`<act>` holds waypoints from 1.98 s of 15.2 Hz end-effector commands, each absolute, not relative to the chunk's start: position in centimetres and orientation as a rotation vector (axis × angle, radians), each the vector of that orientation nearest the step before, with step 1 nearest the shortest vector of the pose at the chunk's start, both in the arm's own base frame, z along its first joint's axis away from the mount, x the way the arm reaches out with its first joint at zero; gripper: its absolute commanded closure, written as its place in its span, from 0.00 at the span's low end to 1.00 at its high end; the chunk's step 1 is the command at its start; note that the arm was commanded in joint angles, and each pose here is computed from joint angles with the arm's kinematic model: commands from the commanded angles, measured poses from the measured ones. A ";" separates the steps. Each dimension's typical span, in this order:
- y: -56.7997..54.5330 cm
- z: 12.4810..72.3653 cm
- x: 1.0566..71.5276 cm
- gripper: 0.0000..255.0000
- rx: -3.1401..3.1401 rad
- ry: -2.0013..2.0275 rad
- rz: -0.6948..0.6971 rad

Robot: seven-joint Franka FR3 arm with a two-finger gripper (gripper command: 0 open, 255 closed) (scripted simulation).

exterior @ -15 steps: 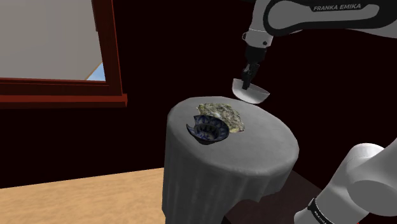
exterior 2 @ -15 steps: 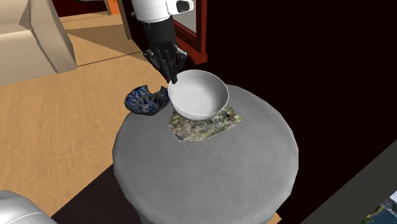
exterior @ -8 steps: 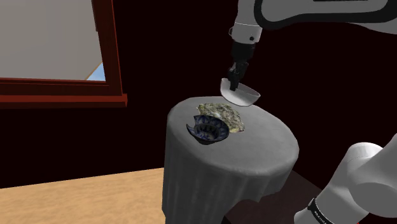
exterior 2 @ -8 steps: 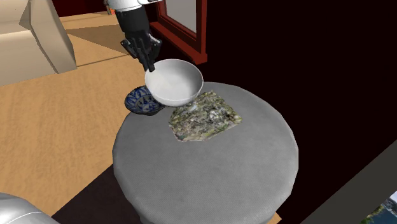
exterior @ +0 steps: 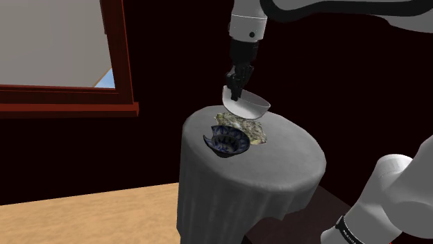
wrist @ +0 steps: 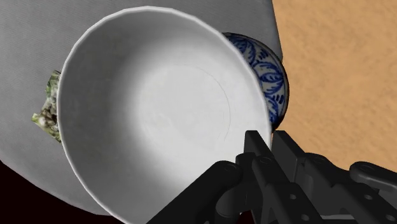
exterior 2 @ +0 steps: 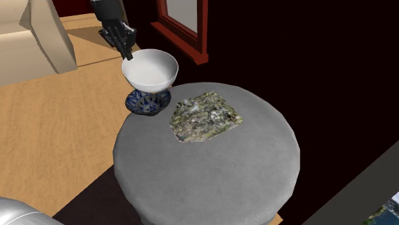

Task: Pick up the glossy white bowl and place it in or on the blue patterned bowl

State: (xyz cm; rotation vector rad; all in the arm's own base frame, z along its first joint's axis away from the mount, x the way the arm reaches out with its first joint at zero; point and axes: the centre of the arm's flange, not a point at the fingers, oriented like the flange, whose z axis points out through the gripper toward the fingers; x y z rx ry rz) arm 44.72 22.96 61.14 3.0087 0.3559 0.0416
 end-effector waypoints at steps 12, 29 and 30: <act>28.9 57.9 44.7 1.00 3.009 0.353 0.042; 28.9 50.4 44.7 1.00 3.009 0.353 0.042; 28.9 50.4 44.7 1.00 3.009 0.353 0.042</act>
